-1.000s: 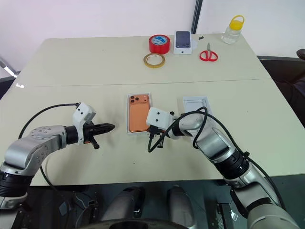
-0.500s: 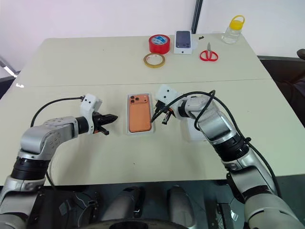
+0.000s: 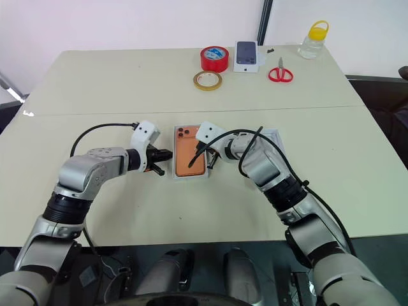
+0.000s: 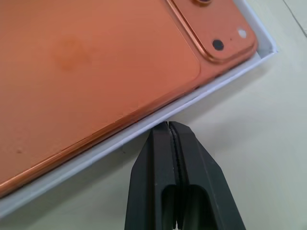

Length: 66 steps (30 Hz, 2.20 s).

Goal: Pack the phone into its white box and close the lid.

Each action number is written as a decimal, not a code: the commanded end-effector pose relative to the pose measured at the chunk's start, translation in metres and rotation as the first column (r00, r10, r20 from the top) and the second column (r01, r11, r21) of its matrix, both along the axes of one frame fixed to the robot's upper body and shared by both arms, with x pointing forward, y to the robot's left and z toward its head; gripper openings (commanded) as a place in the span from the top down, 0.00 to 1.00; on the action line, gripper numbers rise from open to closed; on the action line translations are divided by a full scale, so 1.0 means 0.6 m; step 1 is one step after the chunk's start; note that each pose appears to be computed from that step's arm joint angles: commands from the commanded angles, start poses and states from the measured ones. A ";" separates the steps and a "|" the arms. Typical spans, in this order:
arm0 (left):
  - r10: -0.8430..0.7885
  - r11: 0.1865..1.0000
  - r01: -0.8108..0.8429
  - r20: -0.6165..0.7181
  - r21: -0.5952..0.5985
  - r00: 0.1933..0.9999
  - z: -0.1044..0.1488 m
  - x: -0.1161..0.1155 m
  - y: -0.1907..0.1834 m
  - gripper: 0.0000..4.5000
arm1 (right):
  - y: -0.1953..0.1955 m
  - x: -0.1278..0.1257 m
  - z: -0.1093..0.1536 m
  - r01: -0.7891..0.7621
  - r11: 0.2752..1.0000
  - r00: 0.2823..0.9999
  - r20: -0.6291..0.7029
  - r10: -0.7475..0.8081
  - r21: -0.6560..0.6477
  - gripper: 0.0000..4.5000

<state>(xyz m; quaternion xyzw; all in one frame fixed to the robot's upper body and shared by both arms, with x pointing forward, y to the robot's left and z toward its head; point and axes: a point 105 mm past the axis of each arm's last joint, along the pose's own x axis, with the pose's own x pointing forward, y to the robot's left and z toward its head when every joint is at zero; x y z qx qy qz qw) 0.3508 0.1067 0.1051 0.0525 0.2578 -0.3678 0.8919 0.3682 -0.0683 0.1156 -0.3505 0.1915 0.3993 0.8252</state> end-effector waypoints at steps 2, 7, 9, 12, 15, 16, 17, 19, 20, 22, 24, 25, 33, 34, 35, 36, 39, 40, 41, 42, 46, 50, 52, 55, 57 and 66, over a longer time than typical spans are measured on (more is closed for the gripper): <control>-0.189 0.980 0.190 0.025 -0.052 0.982 0.024 -0.023 -0.074 0.99 | 0.012 -0.030 0.029 -0.084 0.996 0.996 0.039 0.083 0.012 1.00; -0.343 0.937 0.343 0.012 -0.060 0.939 0.024 -0.054 -0.139 0.99 | -0.036 -0.060 0.030 -0.044 0.999 0.999 0.016 0.044 -0.026 1.00; -0.378 0.924 0.378 0.007 -0.064 0.926 0.023 -0.062 -0.156 0.99 | -0.051 -0.070 0.029 -0.025 0.999 1.000 0.006 0.025 -0.038 1.00; -0.445 0.893 0.443 -0.003 -0.078 0.896 0.021 -0.079 -0.193 0.99 | -0.083 -0.088 0.027 0.019 0.998 1.000 -0.013 -0.020 -0.065 1.00; -0.481 0.874 0.479 -0.012 -0.083 0.877 0.018 -0.090 -0.217 0.99 | -0.106 -0.101 0.027 0.051 0.995 0.998 -0.026 -0.053 -0.087 1.00; -0.484 0.873 0.481 -0.014 -0.082 0.875 0.017 -0.090 -0.221 0.99 | -0.111 -0.105 0.026 0.058 0.994 0.998 -0.030 -0.061 -0.092 1.00; -0.487 0.871 0.484 -0.016 -0.083 0.873 0.016 -0.091 -0.224 0.99 | -0.116 -0.108 0.025 0.067 0.993 0.997 -0.034 -0.070 -0.097 1.00; -0.490 0.869 0.487 -0.018 -0.085 0.872 0.016 -0.092 -0.227 0.99 | -0.123 -0.113 0.024 0.078 0.991 0.996 -0.040 -0.082 -0.106 1.00; -0.488 0.870 0.485 -0.019 -0.087 0.872 0.015 -0.091 -0.227 0.99 | -0.125 -0.115 0.023 0.080 0.991 0.995 -0.043 -0.085 -0.108 1.00; -0.478 0.876 0.474 -0.021 -0.089 0.878 0.014 -0.087 -0.226 0.99 | -0.127 -0.118 0.023 0.081 0.991 0.995 -0.046 -0.087 -0.110 1.00; -0.454 0.889 0.451 -0.022 -0.085 0.891 0.013 -0.078 -0.221 0.99 | -0.125 -0.120 0.023 0.076 0.991 0.995 -0.051 -0.082 -0.109 1.00; -0.439 0.896 0.435 -0.023 -0.084 0.898 0.012 -0.073 -0.218 0.99 | -0.124 -0.121 0.022 0.074 0.991 0.995 -0.055 -0.080 -0.109 1.00; -0.356 0.931 0.353 -0.011 -0.088 0.935 0.016 -0.046 -0.192 0.99 | -0.130 -0.118 0.000 0.074 0.987 0.993 -0.075 -0.085 -0.143 1.00; -0.349 0.934 0.347 -0.012 -0.089 0.937 0.016 -0.045 -0.189 0.99 | -0.131 -0.116 -0.002 0.078 0.986 0.993 -0.078 -0.090 -0.144 1.00; -0.345 0.935 0.343 -0.011 -0.089 0.938 0.015 -0.045 -0.188 0.99 | -0.133 -0.116 -0.004 0.080 0.986 0.993 -0.080 -0.092 -0.146 1.00; -0.340 0.937 0.338 -0.010 -0.089 0.940 0.015 -0.043 -0.186 0.99 | -0.134 -0.115 -0.005 0.081 0.985 0.992 -0.081 -0.094 -0.150 1.00; -0.324 0.942 0.322 -0.010 -0.091 0.946 0.016 -0.040 -0.182 0.99 | -0.136 -0.115 -0.008 0.081 0.985 0.992 -0.082 -0.094 -0.155 1.00; -0.323 0.943 0.321 -0.009 -0.091 0.946 0.016 -0.039 -0.181 0.99 | -0.136 -0.115 -0.008 0.080 0.985 0.992 -0.083 -0.094 -0.155 1.00; -0.323 0.943 0.321 -0.009 -0.091 0.946 0.017 -0.039 -0.180 0.99 | -0.136 -0.115 -0.008 0.080 0.985 0.992 -0.083 -0.094 -0.155 1.00; -0.326 0.942 0.324 -0.008 -0.090 0.945 0.017 -0.040 -0.181 0.99 | -0.136 -0.114 -0.008 0.081 0.985 0.992 -0.082 -0.094 -0.155 1.00; -0.352 0.933 0.350 -0.009 -0.085 0.936 0.016 -0.047 -0.185 0.99 | -0.142 -0.112 -0.007 0.093 0.982 0.991 -0.076 -0.106 -0.162 1.00; -0.382 0.921 0.380 -0.013 -0.083 0.924 0.013 -0.058 -0.190 0.99 | -0.149 -0.109 -0.004 0.103 0.981 0.991 -0.070 -0.116 -0.166 1.00; -0.384 0.921 0.382 -0.015 -0.081 0.923 0.013 -0.060 -0.190 0.99 | -0.152 -0.109 -0.004 0.108 0.980 0.990 -0.069 -0.121 -0.169 1.00; -0.390 0.919 0.387 -0.016 -0.079 0.921 0.013 -0.062 -0.189 0.99 | -0.156 -0.108 -0.006 0.114 0.978 0.989 -0.069 -0.127 -0.174 1.00; -0.390 0.919 0.388 -0.017 -0.074 0.921 0.012 -0.062 -0.188 0.99 | -0.157 -0.107 -0.006 0.116 0.977 0.989 -0.068 -0.130 -0.177 1.00; -0.375 0.926 0.374 -0.020 -0.053 0.927 0.007 -0.062 -0.173 0.99 | -0.176 -0.096 0.013 0.139 0.975 0.988 -0.047 -0.149 -0.172 1.00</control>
